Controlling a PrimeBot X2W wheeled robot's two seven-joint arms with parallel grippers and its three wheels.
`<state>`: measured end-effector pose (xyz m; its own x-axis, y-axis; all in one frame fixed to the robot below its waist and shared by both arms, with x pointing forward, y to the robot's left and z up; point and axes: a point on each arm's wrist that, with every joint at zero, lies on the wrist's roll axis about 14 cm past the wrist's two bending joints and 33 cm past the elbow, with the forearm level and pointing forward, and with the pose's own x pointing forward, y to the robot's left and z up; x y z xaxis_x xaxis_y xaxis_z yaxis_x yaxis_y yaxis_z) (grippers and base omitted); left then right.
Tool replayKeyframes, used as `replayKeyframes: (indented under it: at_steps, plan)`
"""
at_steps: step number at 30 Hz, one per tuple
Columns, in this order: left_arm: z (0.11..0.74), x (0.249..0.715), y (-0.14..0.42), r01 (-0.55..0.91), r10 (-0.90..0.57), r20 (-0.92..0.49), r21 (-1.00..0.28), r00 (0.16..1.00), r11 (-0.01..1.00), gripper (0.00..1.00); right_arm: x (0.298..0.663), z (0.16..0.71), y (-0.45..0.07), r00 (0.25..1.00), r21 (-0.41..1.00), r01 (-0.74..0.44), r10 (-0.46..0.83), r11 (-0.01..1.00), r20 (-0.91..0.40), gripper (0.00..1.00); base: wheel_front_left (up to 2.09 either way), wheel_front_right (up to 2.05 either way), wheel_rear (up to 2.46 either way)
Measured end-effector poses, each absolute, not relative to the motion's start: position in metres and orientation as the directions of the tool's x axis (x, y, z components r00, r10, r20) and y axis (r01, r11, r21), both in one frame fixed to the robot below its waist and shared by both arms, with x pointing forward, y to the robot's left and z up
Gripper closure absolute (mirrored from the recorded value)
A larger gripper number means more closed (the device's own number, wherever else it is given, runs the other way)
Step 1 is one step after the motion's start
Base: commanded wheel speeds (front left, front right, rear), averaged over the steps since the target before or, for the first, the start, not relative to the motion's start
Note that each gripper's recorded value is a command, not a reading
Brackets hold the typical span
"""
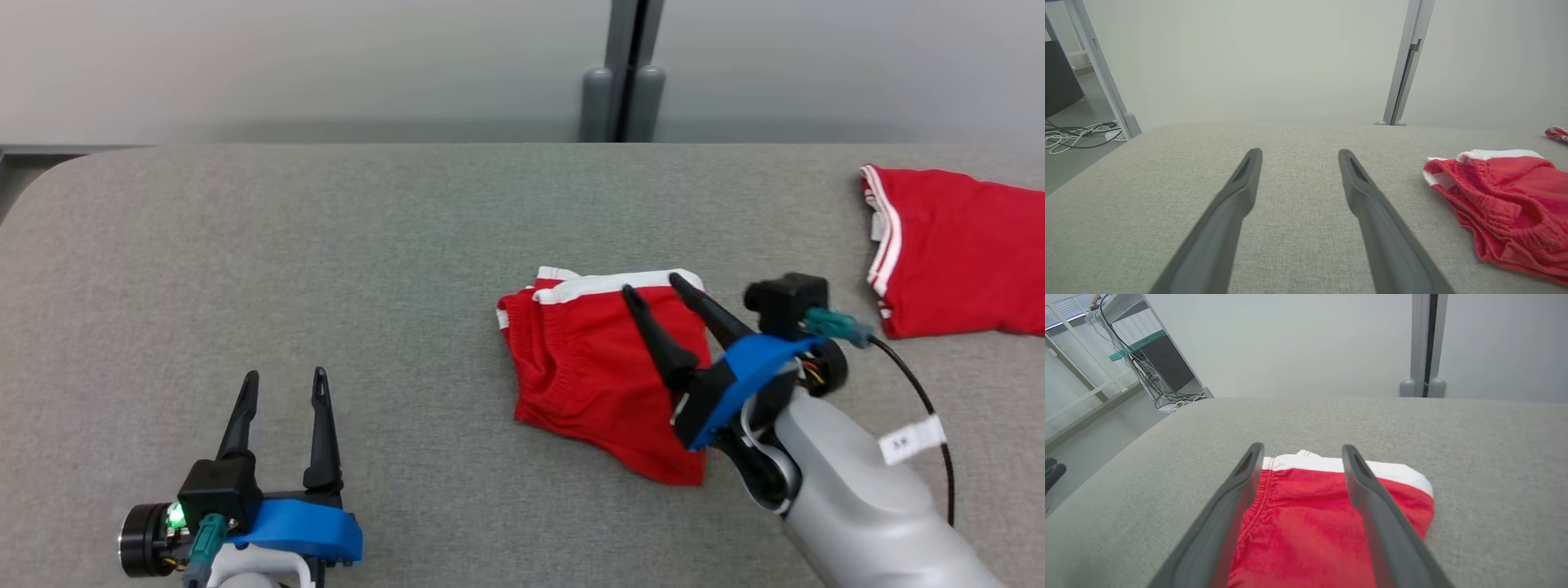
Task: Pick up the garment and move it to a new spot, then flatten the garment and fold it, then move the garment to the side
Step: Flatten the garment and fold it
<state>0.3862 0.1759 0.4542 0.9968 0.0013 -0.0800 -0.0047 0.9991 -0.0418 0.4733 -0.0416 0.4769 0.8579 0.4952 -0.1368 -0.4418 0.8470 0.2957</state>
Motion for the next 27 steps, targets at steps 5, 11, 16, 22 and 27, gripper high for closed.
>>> replayKeyframes:
  at_steps: [5, 11, 16, 22, 27]
  plan:
    - [0.46, 0.39, 0.174, 0.011, -0.013, -0.061, -0.029, 0.998, 1.0, 0.0, 0.468, 0.487, -0.089, 0.909, 0.246, -0.383, 0.411, 0.89, -0.072, 0.0, 0.0, 0.0, 0.0]
    - [0.462, 0.391, 0.172, 0.029, -0.03, -0.054, -0.014, 0.998, 0.999, 0.0, 0.458, 0.514, -0.147, 0.958, 0.185, -0.286, 0.286, 0.94, 0.029, 0.0, 0.0, 0.0, 0.0]
    - [0.463, 0.388, 0.171, 0.03, -0.03, -0.051, -0.003, 0.998, 1.0, 0.0, 0.434, 0.515, -0.177, 0.979, 0.149, -0.201, 0.193, 0.968, 0.062, 0.0, 0.0, 0.0, 0.0]
    - [0.466, 0.387, 0.175, 0.026, -0.026, -0.042, 0.009, 0.999, 1.0, 0.0, 0.414, 0.511, -0.176, 0.984, 0.134, -0.174, 0.165, 0.976, 0.071, 0.0, 0.0, 0.0, 0.0]
    - [0.466, 0.378, 0.179, 0.02, -0.019, -0.047, 0.026, 0.999, 0.999, 0.0, 0.396, 0.502, -0.168, 0.987, 0.145, -0.153, 0.146, 0.977, 0.059, 0.0, 0.0, 0.0, 0.0]
